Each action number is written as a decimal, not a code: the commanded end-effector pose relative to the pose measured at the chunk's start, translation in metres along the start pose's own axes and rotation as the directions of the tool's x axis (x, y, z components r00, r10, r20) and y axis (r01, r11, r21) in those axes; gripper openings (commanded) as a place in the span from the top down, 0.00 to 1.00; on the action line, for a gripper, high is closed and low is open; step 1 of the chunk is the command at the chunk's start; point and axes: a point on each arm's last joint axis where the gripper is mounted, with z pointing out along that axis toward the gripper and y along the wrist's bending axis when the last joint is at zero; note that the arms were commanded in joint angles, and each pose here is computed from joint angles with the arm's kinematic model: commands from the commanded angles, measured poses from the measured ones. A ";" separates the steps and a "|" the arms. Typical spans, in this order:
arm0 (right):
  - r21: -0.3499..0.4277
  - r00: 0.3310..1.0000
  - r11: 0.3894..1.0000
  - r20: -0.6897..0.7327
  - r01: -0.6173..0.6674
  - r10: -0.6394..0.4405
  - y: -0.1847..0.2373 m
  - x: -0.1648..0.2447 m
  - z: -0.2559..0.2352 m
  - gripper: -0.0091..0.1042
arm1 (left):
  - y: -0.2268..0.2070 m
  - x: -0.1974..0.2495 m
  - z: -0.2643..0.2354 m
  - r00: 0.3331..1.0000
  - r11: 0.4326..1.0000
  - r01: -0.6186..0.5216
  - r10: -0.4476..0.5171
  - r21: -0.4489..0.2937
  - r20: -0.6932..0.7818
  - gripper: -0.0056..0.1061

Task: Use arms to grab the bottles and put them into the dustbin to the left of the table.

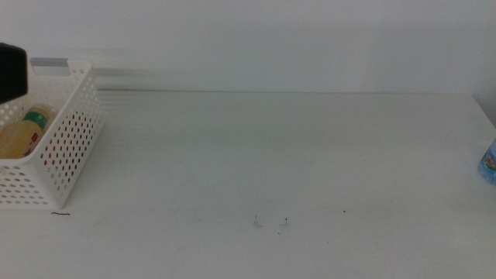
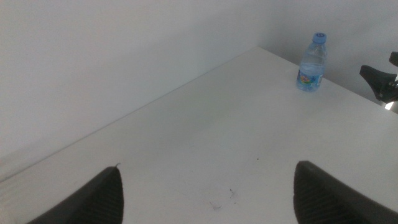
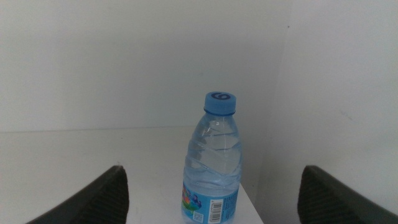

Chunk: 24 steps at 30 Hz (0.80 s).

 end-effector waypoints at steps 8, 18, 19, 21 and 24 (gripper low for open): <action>0.006 0.995 0.997 0.059 -0.083 0.082 -0.001 -0.005 0.000 0.10 | -0.001 -0.002 -0.002 1.000 1.000 0.001 -0.001 0.001 0.019 0.11; 0.028 0.997 0.999 -0.066 0.028 -0.026 -0.003 0.019 0.014 0.10 | -0.001 -0.002 -0.002 1.000 1.000 0.001 -0.001 0.001 0.019 0.11; 0.028 0.998 0.999 -0.058 0.029 -0.027 -0.003 0.020 0.015 0.10 | -0.001 -0.002 -0.002 1.000 1.000 0.001 -0.001 0.001 0.019 0.11; 0.047 0.999 0.999 -0.036 0.022 -0.020 -0.005 0.021 0.018 0.10 | -0.001 -0.002 -0.002 1.000 1.000 0.001 -0.001 0.001 0.019 0.11; 0.086 0.998 0.996 -0.049 0.034 -0.030 -0.009 0.026 0.021 0.10 | -0.001 -0.002 -0.002 1.000 1.000 0.001 -0.001 0.001 0.019 0.11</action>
